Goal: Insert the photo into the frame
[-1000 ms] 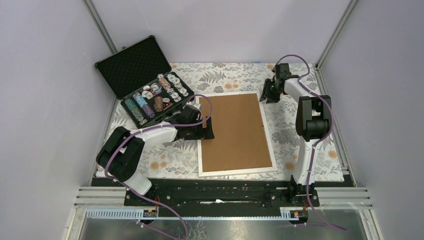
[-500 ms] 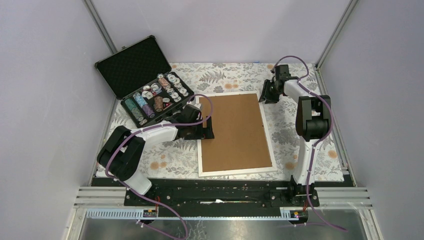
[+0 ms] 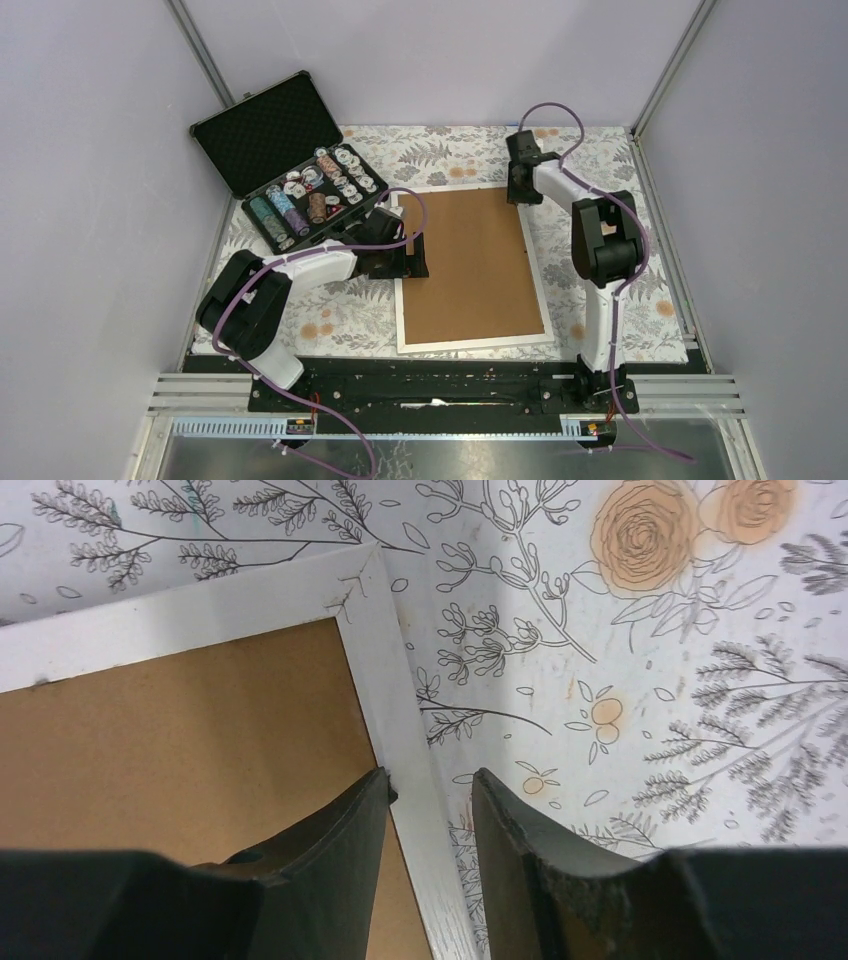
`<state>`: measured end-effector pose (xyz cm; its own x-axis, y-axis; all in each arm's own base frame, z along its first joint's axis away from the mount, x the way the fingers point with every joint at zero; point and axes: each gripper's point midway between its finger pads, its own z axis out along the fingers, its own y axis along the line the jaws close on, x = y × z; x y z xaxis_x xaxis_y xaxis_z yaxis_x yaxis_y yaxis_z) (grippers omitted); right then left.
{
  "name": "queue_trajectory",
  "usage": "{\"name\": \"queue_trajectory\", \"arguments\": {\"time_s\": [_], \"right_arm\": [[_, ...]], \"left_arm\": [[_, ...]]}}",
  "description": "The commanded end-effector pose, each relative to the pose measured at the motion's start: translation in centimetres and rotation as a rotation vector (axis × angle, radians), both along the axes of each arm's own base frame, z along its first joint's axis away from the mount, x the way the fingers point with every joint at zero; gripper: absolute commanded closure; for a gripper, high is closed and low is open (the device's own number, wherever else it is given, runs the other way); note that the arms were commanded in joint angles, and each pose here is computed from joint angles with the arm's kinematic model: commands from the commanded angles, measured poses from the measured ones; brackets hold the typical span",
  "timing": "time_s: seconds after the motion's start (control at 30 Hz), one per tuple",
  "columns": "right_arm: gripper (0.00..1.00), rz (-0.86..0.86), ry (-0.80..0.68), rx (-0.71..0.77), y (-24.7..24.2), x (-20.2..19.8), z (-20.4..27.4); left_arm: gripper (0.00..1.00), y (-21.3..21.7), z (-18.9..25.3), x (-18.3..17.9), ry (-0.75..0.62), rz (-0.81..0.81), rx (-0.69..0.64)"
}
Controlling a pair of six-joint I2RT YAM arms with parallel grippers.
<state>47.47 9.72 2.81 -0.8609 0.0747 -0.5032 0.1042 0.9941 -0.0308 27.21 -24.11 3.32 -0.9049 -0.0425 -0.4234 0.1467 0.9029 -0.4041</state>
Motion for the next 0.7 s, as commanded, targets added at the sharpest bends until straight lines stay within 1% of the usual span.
{"name": "queue_trajectory", "arguments": {"time_s": [0.0, 0.1, 0.17, 0.3, 0.37, 0.4, 0.47, 0.57, 0.63, 0.67], "right_arm": [[0.53, 0.091, 0.385, -0.125, 3.8, -9.5, -8.6], [0.52, 0.126, 0.474, -0.180, 4.4, -10.5, -10.7], [0.51, 0.143, 0.496, -0.198, 4.8, -10.8, -10.9], [0.50, 0.172, 0.489, -0.128, 6.6, -10.9, -10.5], [0.48, 0.196, 0.465, -0.059, 8.2, -10.6, -9.6], [0.46, 0.223, 0.447, 0.000, 9.3, -10.3, -9.0], [0.42, 0.277, 0.384, 0.122, 11.7, -9.3, -6.9], [0.36, 0.288, 0.256, 0.208, 13.1, -6.8, -2.4], [0.34, 0.291, 0.143, 0.272, 13.4, -5.2, 2.4], [0.33, 0.288, 0.096, 0.281, 13.2, -4.7, 4.4]], "left_arm": [[0.02, -0.6, -1.2, -0.9, 0.053, -0.028, -0.011], [0.02, -0.6, -1.1, -0.9, 0.052, -0.029, -0.012], [0.02, -0.5, -1.1, -1.0, 0.049, -0.027, -0.009], [0.02, -0.3, -0.9, -1.1, 0.044, -0.021, -0.007], [0.02, -0.3, -0.9, -1.1, 0.044, -0.021, -0.011], [0.02, -0.3, -1.0, -1.1, 0.046, -0.022, -0.012], [0.02, -0.4, -1.0, -1.1, 0.047, -0.022, -0.015], [0.02, -0.5, -0.8, -1.1, 0.044, -0.024, -0.017], [0.02, -0.4, -0.6, -1.1, 0.040, -0.021, -0.018], [0.02, -0.3, -0.6, -1.1, 0.040, -0.019, -0.018]]}}
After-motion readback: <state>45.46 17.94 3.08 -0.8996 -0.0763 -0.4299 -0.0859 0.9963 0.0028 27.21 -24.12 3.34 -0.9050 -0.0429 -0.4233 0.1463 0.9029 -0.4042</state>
